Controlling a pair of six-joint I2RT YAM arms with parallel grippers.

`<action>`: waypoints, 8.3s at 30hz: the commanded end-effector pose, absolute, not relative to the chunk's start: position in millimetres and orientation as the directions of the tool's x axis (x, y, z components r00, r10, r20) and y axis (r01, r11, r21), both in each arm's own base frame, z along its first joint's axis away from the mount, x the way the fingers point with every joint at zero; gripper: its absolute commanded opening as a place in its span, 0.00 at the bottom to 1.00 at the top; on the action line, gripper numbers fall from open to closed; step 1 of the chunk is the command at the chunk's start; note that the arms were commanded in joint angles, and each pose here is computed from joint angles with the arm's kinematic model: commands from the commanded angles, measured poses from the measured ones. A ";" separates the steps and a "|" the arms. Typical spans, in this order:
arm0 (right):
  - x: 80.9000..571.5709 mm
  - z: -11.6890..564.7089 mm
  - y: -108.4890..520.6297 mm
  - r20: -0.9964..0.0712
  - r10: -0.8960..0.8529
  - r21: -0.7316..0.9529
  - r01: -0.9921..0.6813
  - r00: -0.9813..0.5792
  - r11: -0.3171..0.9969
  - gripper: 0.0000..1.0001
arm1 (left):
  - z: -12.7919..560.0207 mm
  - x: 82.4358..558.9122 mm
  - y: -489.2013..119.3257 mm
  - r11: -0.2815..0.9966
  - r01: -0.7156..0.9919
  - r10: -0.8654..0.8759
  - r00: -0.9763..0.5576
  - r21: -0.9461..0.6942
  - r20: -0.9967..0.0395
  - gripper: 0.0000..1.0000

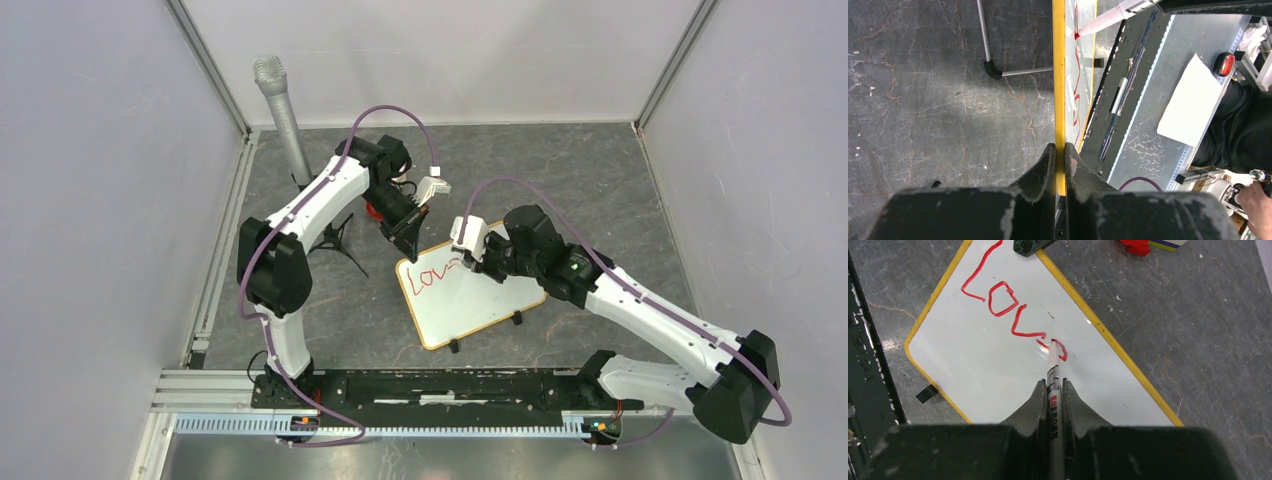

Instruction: Write a sentence on the whiteboard

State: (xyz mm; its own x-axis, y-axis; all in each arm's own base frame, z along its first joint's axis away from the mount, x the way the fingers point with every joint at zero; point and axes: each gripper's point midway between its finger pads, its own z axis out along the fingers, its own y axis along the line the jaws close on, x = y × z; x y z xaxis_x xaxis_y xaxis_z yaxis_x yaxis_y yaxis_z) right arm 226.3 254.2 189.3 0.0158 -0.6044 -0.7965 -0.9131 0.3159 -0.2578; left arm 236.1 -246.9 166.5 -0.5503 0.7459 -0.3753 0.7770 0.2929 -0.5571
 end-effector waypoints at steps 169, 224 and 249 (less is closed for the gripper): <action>239.7 179.9 194.9 -0.800 -0.589 -0.209 -0.867 -0.115 0.453 0.00 | 174.8 231.3 -252.3 0.223 0.793 0.754 -0.509 -0.566 -0.416 0.03; 255.6 204.4 200.7 -0.814 -0.579 -0.264 -0.851 -0.057 0.455 0.00 | 172.3 230.0 -251.7 0.223 0.791 0.757 -0.509 -0.570 -0.410 0.02; 234.9 177.7 186.6 -0.788 -0.608 -0.235 -0.867 -0.095 0.439 0.00 | 173.4 230.3 -252.4 0.223 0.791 0.756 -0.509 -0.570 -0.411 0.03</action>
